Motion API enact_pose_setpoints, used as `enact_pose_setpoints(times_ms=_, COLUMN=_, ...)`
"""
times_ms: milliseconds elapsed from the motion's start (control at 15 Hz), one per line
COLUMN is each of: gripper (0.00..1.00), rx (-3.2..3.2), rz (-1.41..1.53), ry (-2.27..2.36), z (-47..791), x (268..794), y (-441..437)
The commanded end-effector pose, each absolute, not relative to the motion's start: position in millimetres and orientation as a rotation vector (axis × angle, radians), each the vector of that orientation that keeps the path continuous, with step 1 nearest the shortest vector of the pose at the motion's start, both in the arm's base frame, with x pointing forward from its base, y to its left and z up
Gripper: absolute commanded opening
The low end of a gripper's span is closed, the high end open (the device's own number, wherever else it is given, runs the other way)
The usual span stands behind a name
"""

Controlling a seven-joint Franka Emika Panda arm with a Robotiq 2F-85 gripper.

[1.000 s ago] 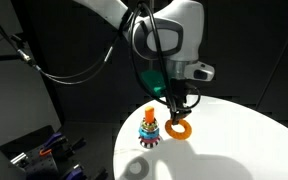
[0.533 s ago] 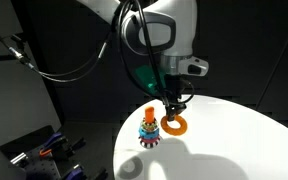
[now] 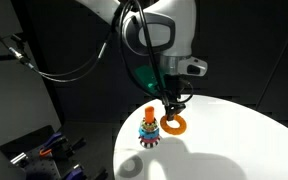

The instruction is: Put the orange ring around the orange block

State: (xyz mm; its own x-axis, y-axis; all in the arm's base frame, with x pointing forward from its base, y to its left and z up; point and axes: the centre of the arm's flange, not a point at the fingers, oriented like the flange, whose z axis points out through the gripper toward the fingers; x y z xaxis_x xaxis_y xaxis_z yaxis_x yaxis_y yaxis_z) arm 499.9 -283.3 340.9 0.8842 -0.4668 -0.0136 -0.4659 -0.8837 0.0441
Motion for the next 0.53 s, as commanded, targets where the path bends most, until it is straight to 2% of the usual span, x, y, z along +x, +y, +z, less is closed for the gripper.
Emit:
enact_pose_setpoints(times_ms=0, gripper=0.05, rx=3.010, rz=-0.010, ry=-0.685, z=346, x=506, y=-263)
enact_pose_setpoints(times_ms=467, gripper=0.05, rx=3.037, rz=-0.021, ry=-0.539, z=344, x=521, y=-215)
